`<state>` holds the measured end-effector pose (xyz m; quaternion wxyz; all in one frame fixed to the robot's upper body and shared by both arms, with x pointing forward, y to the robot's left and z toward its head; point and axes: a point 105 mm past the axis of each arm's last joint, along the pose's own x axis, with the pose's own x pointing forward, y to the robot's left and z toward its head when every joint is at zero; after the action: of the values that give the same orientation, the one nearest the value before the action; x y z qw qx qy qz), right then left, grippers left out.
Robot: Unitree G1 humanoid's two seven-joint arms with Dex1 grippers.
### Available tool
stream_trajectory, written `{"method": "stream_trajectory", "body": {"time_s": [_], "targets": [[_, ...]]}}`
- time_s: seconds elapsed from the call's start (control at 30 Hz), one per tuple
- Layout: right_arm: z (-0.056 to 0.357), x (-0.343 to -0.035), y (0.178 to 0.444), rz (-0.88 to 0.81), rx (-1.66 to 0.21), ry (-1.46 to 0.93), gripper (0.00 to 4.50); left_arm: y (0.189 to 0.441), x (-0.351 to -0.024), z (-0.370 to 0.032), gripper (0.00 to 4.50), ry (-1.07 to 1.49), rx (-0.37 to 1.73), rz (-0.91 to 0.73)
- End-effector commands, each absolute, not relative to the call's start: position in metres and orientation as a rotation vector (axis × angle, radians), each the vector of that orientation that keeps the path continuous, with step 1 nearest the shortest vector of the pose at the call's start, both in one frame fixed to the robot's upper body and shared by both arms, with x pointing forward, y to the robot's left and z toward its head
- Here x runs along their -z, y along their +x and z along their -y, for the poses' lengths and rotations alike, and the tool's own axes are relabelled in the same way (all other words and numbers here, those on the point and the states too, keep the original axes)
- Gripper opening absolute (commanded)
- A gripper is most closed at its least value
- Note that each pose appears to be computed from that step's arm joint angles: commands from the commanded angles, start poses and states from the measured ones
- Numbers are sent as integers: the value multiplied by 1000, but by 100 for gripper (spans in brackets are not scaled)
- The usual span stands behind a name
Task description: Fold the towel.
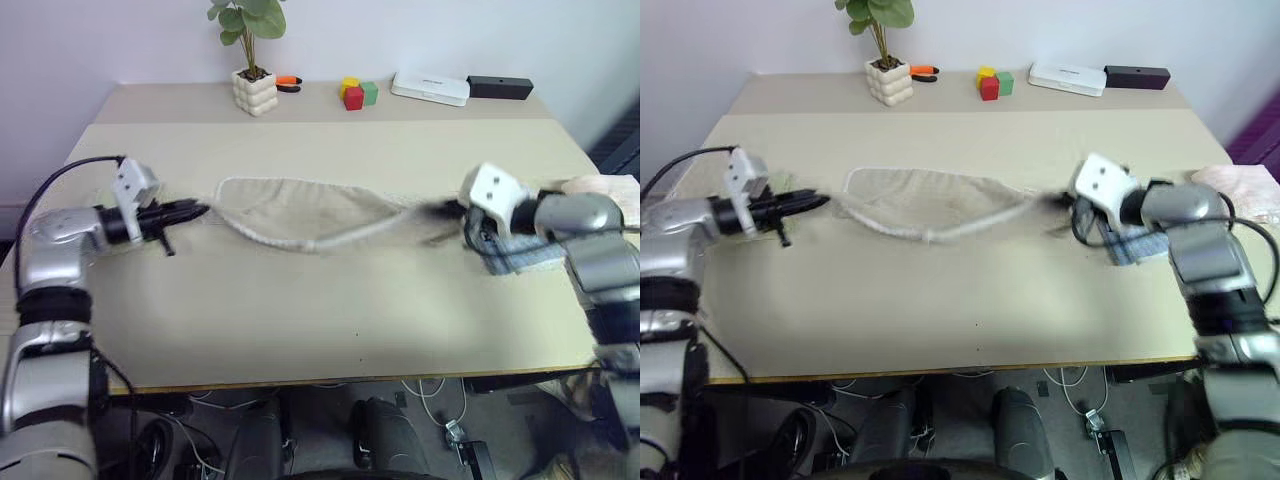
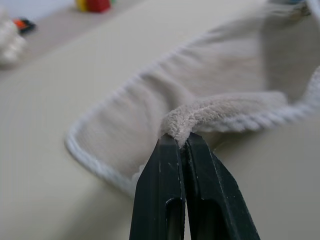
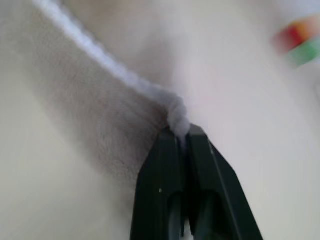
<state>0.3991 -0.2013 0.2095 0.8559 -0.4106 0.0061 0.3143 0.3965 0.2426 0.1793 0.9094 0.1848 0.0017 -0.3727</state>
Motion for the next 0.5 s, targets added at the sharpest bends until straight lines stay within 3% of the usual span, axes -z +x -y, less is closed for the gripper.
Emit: {"method": "stream_trajectory", "body": {"time_s": [0.03, 0.1, 0.17, 0.27, 0.4, 0.5], "targets": [[199, -248, 430, 155, -472, -936, 1, 425, -227, -258, 0, 443, 505, 141], [200, -307, 449, 323, -253, -899, 1, 437, -291, -278, 0, 462, 226, 307], [207, -354, 447, 464, -126, -839, 1, 429, -343, -288, 0, 503, 87, 465], [220, -387, 434, 589, -63, -759, 1, 411, -385, -295, 0, 581, 36, 596], [224, -380, 426, 616, -128, -744, 1, 402, -384, -294, 0, 608, 142, 607], [196, -324, 417, 537, -424, -741, 1, 401, -341, -290, 0, 648, 316, 512]]}}
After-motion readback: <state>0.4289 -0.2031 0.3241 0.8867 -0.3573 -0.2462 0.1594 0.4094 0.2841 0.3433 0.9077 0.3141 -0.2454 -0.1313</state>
